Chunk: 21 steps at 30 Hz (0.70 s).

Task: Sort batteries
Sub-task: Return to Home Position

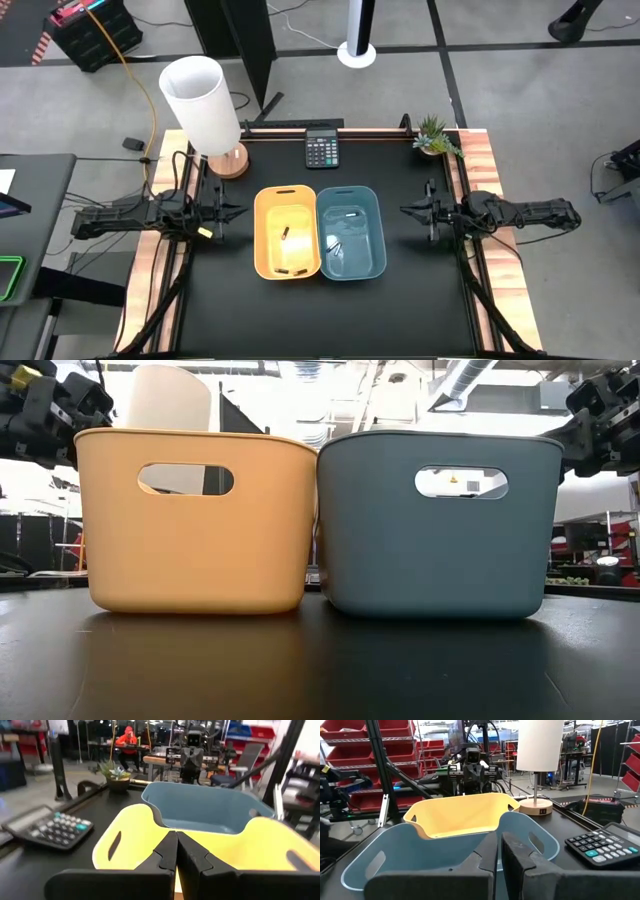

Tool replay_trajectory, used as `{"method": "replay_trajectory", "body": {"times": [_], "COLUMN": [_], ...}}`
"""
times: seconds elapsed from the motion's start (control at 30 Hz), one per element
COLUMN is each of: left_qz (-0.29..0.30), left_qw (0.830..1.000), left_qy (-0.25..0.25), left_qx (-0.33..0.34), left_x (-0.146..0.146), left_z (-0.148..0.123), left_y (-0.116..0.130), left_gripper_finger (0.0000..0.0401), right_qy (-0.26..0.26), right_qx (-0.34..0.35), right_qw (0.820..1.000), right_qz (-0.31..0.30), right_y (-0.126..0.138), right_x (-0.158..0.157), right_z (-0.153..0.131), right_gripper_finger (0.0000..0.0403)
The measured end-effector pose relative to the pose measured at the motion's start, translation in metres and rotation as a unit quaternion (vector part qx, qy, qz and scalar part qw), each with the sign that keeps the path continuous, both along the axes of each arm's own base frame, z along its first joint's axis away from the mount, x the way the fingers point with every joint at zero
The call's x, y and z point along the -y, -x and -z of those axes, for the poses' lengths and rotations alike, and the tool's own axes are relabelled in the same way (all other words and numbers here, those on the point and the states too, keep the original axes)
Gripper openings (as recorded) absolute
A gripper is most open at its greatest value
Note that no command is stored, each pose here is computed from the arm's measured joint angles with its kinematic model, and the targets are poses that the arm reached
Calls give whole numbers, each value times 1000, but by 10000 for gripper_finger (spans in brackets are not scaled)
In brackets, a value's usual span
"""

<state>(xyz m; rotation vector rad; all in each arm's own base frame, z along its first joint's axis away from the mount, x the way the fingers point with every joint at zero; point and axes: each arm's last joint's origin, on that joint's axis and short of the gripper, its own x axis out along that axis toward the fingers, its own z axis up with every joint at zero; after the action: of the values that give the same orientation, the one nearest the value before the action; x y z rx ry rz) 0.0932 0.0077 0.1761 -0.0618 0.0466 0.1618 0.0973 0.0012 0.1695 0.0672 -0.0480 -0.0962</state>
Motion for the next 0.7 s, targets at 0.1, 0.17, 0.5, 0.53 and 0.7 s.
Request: {"method": "replay_trajectory", "body": {"times": [0.1, 0.17, 0.5, 0.53, 0.7], "left_qz": [-2, -3, -5, -4, -5], "left_qw": [999, 998, 998, 998, 998], "left_qy": [42, 55, 58, 58, 58], "left_qx": [7, 10, 10, 10, 9], "left_x": [0, 0, 0, 0, 0], "left_z": [0, 0, 1, 1, 1], "left_y": [0, 0, 0, 0, 0], "left_gripper_finger": [0, 0, 0, 0, 0], "right_qy": [0, 0, 1, 1, 1], "right_qx": [0, 0, 0, 0, 0], "right_qw": [1000, 1000, 1000, 1000, 1000], "right_qz": [0, 0, 0, 0, 0], "right_y": [0, 0, 0, 0, 0], "right_x": [0, 0, 0, 0, 0], "right_z": [0, 0, 0, 0, 0], "right_gripper_finger": [42, 42, 42, 42, 42]}}
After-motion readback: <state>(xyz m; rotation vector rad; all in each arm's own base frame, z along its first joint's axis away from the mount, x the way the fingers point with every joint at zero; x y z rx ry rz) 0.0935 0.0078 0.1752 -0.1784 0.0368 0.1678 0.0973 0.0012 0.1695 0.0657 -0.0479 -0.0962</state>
